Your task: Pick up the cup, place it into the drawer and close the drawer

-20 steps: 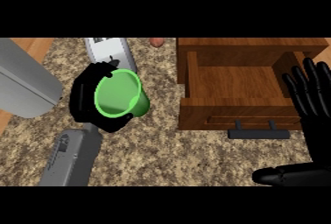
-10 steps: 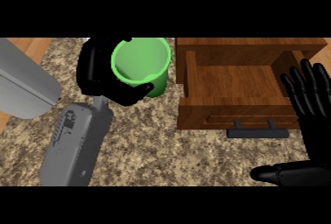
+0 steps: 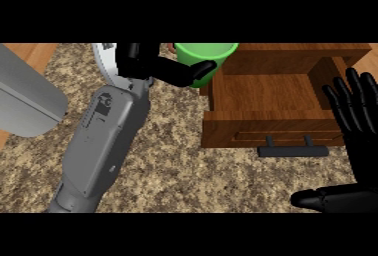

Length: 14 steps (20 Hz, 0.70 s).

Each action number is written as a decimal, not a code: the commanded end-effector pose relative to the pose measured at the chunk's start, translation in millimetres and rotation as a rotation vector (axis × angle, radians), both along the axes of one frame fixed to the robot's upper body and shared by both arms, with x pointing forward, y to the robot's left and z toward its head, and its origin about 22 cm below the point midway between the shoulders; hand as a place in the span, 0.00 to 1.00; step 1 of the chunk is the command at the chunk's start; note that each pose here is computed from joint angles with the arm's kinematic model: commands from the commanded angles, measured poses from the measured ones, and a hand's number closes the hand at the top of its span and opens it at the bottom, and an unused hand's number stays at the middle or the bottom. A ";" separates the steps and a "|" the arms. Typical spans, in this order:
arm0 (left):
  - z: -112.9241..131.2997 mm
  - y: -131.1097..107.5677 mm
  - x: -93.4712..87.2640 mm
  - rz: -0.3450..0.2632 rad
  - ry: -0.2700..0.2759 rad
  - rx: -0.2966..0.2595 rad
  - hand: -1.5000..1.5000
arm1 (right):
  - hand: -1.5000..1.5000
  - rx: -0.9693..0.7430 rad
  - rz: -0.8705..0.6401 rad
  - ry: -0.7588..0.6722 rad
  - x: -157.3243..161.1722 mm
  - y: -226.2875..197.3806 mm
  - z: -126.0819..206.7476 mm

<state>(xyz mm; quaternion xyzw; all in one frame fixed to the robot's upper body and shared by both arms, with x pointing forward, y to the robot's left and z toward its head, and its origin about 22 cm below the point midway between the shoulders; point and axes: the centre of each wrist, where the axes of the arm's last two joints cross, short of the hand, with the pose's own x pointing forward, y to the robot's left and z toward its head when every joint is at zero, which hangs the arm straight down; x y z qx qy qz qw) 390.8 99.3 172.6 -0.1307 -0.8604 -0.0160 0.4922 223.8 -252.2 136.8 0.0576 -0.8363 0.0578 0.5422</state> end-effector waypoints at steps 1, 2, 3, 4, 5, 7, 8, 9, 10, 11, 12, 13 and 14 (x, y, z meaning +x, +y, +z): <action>-0.3 -29.8 -1.6 -0.009 0.030 0.050 1.00 | 0.00 0.001 -0.003 -0.010 -6.4 -2.1 -0.5; -9.2 -35.9 8.7 0.002 0.043 0.049 1.00 | 0.00 -0.022 0.014 0.002 -2.0 7.6 12.1; 5.7 -38.3 0.4 0.000 0.022 0.088 1.00 | 0.00 -0.023 -0.003 0.002 -6.5 -6.0 1.4; -8.2 -43.5 6.4 -0.004 0.051 0.098 1.00 | 0.00 0.002 -0.011 -0.001 5.9 5.9 -0.5; 7.0 -41.9 14.9 0.009 0.045 0.081 1.00 | 0.00 -0.024 -0.005 -0.003 16.3 5.8 0.9; -7.0 -43.0 19.9 0.017 0.070 0.072 1.00 | 0.00 0.002 0.010 0.002 4.3 10.0 1.3; -1.8 -49.7 25.3 0.023 0.077 0.075 1.00 | 0.00 -0.013 -0.011 -0.003 10.3 -1.2 -6.7; 3.1 -60.8 21.8 0.030 0.078 0.085 1.00 | 0.00 -0.013 0.002 0.001 2.1 2.7 0.9; 9.6 -60.6 23.3 0.014 0.074 0.076 1.00 | 0.00 0.002 -0.001 -0.001 13.4 5.7 -5.9; 10.1 -61.9 26.1 0.026 0.095 0.091 1.00 | 0.00 0.005 0.014 0.005 3.9 11.8 -3.4; 6.1 -55.7 41.9 0.024 0.093 0.093 1.00 | 0.00 -0.003 0.016 0.008 5.6 8.8 4.2; -9.6 -67.8 29.8 0.053 0.084 0.112 1.00 | 0.00 -0.006 0.018 0.011 -4.9 4.5 -3.0; -11.3 -69.0 27.6 0.047 0.080 0.102 1.00 | 0.00 0.010 0.001 -0.021 -1.3 -1.7 -3.2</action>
